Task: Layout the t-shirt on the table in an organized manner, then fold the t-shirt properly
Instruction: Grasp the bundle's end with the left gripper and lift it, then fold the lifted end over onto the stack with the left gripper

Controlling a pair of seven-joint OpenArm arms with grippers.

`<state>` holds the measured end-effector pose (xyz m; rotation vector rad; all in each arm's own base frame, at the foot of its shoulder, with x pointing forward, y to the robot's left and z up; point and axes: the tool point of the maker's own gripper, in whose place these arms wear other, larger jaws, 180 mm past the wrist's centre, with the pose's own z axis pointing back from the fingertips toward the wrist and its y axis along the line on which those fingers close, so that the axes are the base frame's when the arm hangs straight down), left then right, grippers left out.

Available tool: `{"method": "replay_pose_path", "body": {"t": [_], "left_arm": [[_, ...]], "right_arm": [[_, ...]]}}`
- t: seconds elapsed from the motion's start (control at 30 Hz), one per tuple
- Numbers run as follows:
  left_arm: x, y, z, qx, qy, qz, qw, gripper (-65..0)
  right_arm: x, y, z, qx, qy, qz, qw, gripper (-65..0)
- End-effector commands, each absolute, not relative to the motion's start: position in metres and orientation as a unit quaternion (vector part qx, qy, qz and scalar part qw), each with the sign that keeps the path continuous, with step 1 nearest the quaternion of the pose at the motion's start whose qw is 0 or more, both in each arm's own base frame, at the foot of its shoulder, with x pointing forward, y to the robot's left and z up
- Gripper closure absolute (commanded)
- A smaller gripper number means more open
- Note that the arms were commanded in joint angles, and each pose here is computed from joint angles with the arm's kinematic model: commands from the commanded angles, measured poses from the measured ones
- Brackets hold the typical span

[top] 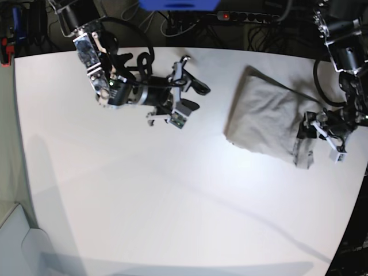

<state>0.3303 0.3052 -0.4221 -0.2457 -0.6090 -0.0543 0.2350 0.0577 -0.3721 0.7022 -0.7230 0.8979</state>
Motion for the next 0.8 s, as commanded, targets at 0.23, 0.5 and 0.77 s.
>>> {"method": "replay_pose_path", "body": {"t": [0.23, 0.5, 0.77], "left_arm": [[0.331, 0.305, -0.423, -0.115, -0.287, -0.037, 0.950, -50.9], [0.336, 0.265, -0.435, -0.119, -0.257, -0.128, 0.951, 0.0], [0.364, 0.246, -0.410, -0.061, -0.236, -0.274, 0.930, -0.5]], "right_arm": [[0.240, 0.061, -0.361, 0.332, -0.348, 0.417, 0.771, -30.6], [0.239, 0.061, -0.361, 0.331, -0.348, 0.418, 0.771, -30.6], [0.243, 0.043, -0.365, 0.313, -0.345, 0.420, 0.778, -30.6]]}}
